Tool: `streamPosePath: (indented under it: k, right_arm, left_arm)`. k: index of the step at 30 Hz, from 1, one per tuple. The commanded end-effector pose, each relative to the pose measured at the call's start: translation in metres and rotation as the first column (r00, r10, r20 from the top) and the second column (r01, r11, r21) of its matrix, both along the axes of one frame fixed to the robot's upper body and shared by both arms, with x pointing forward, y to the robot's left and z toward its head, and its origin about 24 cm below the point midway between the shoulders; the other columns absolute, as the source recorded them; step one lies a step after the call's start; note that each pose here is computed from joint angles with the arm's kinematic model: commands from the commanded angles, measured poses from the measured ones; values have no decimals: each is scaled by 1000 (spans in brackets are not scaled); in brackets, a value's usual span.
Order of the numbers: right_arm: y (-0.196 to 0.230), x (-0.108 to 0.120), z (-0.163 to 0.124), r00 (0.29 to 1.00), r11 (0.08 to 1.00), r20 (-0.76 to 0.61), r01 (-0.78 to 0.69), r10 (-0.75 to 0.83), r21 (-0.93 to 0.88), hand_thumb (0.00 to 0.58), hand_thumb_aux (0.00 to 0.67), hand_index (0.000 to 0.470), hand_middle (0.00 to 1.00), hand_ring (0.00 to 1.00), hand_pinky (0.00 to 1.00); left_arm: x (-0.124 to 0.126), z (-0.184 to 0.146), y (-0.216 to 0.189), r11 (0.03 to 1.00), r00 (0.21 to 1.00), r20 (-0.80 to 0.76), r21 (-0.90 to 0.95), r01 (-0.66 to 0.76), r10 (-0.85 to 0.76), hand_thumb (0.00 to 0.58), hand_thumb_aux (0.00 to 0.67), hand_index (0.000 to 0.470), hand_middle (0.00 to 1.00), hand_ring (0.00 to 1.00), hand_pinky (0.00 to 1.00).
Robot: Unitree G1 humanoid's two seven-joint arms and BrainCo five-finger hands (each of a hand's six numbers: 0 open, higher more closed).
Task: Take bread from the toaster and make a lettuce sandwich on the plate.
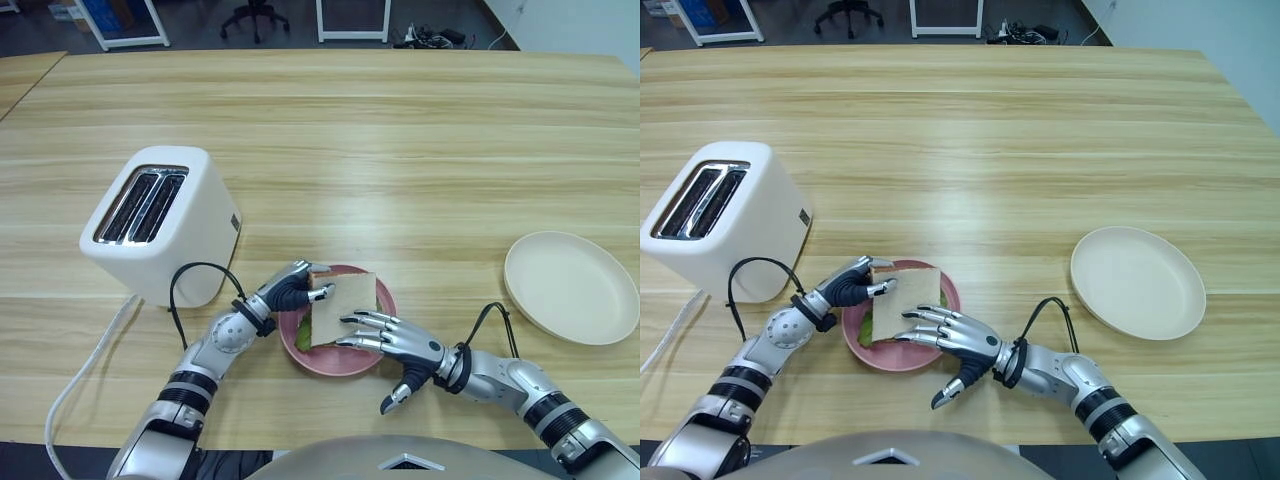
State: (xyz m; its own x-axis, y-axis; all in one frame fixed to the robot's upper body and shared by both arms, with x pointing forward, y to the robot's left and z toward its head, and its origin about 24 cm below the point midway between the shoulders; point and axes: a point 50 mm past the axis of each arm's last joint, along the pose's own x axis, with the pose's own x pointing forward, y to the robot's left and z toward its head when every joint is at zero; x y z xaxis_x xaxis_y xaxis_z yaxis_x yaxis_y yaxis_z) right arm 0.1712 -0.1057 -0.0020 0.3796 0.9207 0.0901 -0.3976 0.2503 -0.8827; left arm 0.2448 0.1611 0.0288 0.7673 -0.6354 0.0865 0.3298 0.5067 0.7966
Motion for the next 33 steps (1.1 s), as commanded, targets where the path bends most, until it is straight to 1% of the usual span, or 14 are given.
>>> streamPosePath:
  k: [1,5,7,11,12,13,14,15,16,19,21,25,29,33]
  right_arm:
    - [-25,-19,-54,985,930,-147,29,-88,-366,0,0,0,0,0,0]
    - [-23,-16,-54,987,932,-129,47,-99,-359,0,0,0,0,0,0]
    - [-23,-13,-53,989,934,-106,61,-104,-351,0,0,0,0,0,0]
    - [-11,5,-23,985,982,68,164,-158,-90,0,0,0,0,0,0]
    - [-6,7,-8,979,982,87,178,-184,66,66,39,28,0,0,0]
    - [-2,8,8,972,957,99,187,-213,222,524,462,324,0,0,0]
    - [-2,9,24,960,913,119,195,-252,359,578,631,442,180,180,180]
    - [-4,11,38,947,866,138,198,-290,458,580,670,470,663,663,663]
    - [-7,13,50,932,817,149,202,-330,540,580,670,470,1000,1000,1000]
    - [-20,14,73,894,707,157,214,-420,674,580,670,470,1000,1000,1000]
    - [-30,9,79,890,712,158,223,-427,666,580,670,470,1000,1000,1000]
    - [-59,-25,29,971,954,10,235,-241,187,580,670,470,1000,1000,1000]
    - [-69,-50,-6,974,977,-124,174,-189,-120,580,670,470,1000,1000,1000]
    - [-52,-39,-16,980,972,-80,168,-183,-166,580,670,470,1000,1000,1000]
  left_arm:
    - [5,55,-13,986,825,544,-36,-161,155,0,0,0,0,0,0]
    - [10,76,5,942,602,745,-104,-319,286,0,0,0,0,0,0]
    - [8,80,14,923,554,763,-142,-357,332,0,0,0,0,0,0]
    - [-14,53,15,956,773,563,-183,-229,292,0,0,0,0,0,0]
    - [-24,47,16,966,823,511,-192,-173,249,297,202,142,0,0,0]
    - [-33,42,17,967,869,447,-224,-122,213,580,670,470,243,243,243]
    - [-42,39,20,966,900,401,-246,-78,174,580,670,470,729,729,729]
    - [-50,36,24,966,921,364,-256,-42,137,580,670,470,1000,1000,1000]
    - [-57,33,27,964,939,326,-266,-19,108,580,670,470,1000,1000,1000]
    - [-70,25,38,974,968,245,-226,5,52,580,670,470,1000,1000,1000]
    - [-78,20,44,984,982,188,-179,13,22,580,670,470,1000,1000,1000]
    - [-106,-4,52,997,994,-82,-39,70,-73,580,670,470,1000,1000,1000]
    - [-117,-30,44,993,959,-266,43,110,-95,580,670,470,1000,1000,1000]
    - [-112,-44,24,991,941,-318,38,132,-113,580,670,470,1000,1000,1000]
